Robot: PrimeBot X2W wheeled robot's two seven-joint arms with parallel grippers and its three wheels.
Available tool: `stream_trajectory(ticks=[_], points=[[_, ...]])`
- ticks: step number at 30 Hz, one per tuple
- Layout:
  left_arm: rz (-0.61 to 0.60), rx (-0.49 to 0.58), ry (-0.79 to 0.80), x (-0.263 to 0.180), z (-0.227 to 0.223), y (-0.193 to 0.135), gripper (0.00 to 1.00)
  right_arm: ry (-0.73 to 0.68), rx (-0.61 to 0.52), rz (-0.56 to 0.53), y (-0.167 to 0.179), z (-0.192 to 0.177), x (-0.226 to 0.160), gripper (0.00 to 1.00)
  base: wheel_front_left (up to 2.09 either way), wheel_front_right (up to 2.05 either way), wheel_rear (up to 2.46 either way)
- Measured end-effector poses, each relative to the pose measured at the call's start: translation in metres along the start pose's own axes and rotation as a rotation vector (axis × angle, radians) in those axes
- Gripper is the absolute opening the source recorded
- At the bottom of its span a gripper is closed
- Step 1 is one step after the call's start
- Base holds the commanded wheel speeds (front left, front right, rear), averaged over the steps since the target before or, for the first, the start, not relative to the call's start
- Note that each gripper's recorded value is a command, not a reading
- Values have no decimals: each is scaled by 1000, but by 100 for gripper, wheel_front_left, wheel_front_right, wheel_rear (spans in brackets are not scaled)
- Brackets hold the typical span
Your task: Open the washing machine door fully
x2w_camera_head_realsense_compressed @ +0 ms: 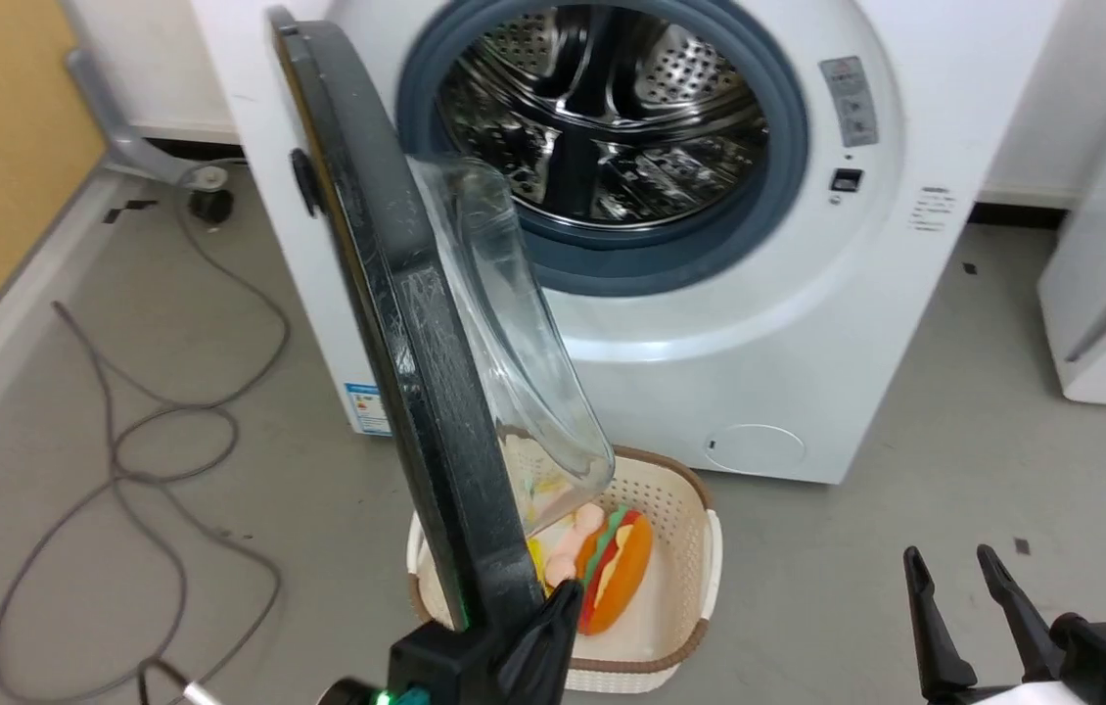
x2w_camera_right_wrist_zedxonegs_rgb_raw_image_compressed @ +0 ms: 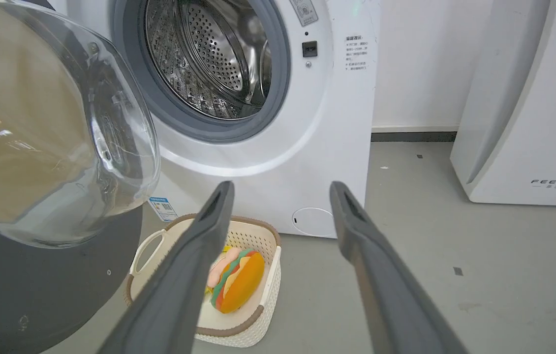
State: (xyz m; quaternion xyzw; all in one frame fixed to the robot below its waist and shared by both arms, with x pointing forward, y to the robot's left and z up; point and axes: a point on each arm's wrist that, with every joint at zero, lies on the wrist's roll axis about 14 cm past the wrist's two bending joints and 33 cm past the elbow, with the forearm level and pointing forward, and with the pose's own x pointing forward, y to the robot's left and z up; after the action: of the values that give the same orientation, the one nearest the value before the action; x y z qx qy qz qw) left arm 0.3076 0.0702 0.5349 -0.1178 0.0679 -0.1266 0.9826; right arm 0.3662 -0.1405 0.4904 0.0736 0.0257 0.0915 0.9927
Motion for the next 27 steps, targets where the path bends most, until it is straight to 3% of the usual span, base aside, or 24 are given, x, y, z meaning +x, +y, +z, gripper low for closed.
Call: stream_trajectory(ticks=[17, 27], points=[[317, 7, -53, -58, 12, 66, 0, 28, -4, 131, 39, -7, 25, 100, 0, 0, 0], [586, 50, -140, -94, 29, 139, 0, 31, -13, 203, 62, -8, 40, 100, 0, 0, 0]])
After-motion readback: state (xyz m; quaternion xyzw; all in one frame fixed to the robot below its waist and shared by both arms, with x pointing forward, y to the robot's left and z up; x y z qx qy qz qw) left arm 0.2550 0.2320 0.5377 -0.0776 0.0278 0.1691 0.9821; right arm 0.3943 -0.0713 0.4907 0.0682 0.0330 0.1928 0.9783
